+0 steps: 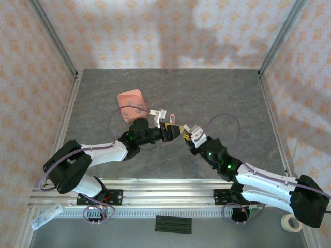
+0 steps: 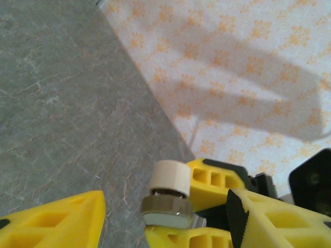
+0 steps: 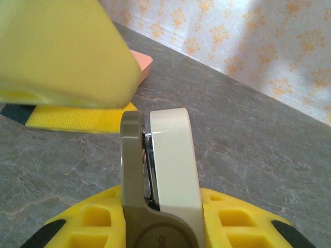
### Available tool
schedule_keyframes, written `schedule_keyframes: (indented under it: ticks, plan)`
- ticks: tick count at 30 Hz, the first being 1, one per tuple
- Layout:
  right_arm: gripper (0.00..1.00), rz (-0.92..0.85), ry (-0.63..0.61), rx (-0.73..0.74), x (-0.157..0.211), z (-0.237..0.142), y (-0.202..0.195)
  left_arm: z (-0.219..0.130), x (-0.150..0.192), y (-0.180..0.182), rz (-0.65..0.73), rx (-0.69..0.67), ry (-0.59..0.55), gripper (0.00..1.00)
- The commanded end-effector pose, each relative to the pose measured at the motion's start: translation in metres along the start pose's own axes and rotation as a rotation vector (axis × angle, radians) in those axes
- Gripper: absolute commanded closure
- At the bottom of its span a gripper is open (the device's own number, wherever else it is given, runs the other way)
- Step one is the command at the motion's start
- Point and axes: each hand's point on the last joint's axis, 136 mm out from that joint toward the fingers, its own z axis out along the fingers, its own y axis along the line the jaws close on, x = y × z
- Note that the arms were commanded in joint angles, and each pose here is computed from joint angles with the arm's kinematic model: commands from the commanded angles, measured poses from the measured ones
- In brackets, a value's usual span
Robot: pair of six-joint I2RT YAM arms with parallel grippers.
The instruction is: Load the staples into the stapler
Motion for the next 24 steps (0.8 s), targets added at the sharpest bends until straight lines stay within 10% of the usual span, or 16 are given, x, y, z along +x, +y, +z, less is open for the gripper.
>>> schedule_keyframes:
  ticks: [1,24]
  plan:
    - [0.73,0.044,-0.095,0.016,-0.033,0.000,-0.006,0.004,-0.007,-0.009,0.033,0.019,-0.019,0.37]
    - [0.74,0.056,-0.108,-0.012,-0.041,0.009,0.000,0.014,-0.002,-0.013,0.022,0.056,-0.029,0.58]
